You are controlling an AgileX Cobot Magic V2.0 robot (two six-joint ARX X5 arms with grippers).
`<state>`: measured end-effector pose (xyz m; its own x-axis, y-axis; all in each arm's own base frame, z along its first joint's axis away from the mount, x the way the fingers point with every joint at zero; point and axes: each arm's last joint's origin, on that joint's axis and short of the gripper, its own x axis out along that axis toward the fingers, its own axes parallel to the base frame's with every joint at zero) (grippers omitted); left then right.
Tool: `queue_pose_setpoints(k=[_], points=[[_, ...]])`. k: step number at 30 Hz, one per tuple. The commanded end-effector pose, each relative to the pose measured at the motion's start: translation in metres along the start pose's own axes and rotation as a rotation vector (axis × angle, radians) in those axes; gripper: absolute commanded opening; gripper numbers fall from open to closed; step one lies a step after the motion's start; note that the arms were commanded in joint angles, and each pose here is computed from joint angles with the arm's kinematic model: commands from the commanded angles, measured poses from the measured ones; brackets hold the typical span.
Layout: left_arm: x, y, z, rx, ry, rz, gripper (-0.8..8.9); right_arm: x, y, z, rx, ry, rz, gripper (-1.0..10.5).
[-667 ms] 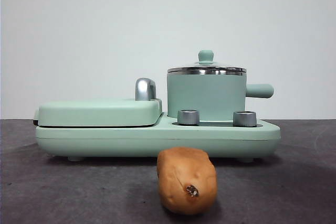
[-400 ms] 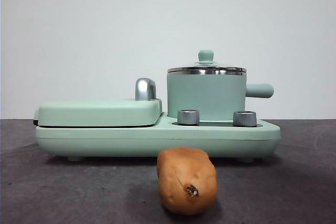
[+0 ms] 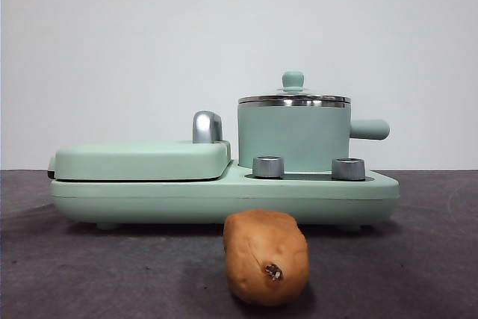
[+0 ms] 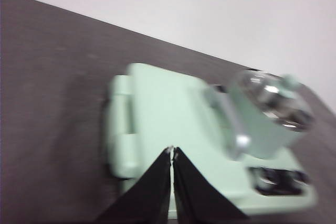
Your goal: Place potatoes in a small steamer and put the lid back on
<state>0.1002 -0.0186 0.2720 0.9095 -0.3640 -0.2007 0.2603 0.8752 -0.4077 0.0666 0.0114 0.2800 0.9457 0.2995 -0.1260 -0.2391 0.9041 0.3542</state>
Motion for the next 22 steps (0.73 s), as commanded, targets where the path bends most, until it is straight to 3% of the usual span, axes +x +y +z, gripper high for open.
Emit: queue_pose_setpoints(k=[1,12,15,18,22], points=[[0.003,-0.011,0.022,0.031,0.029,-0.081,0.08,-0.003,0.009,0.018,-0.008,0.022,0.060,0.1],[0.033,-0.036,0.071,0.032,0.196,-0.343,0.11,0.010,0.029,0.060,-0.061,0.216,0.331,0.1],[0.042,-0.040,0.077,0.020,0.247,-0.381,0.61,0.016,0.030,0.062,-0.048,0.246,0.370,0.2],[0.050,-0.044,0.081,0.034,0.281,-0.400,1.44,0.020,0.028,0.062,-0.038,0.266,0.371,1.5],[0.059,-0.049,0.084,0.055,0.310,-0.419,3.33,0.023,0.028,0.061,-0.031,0.278,0.366,4.3]])
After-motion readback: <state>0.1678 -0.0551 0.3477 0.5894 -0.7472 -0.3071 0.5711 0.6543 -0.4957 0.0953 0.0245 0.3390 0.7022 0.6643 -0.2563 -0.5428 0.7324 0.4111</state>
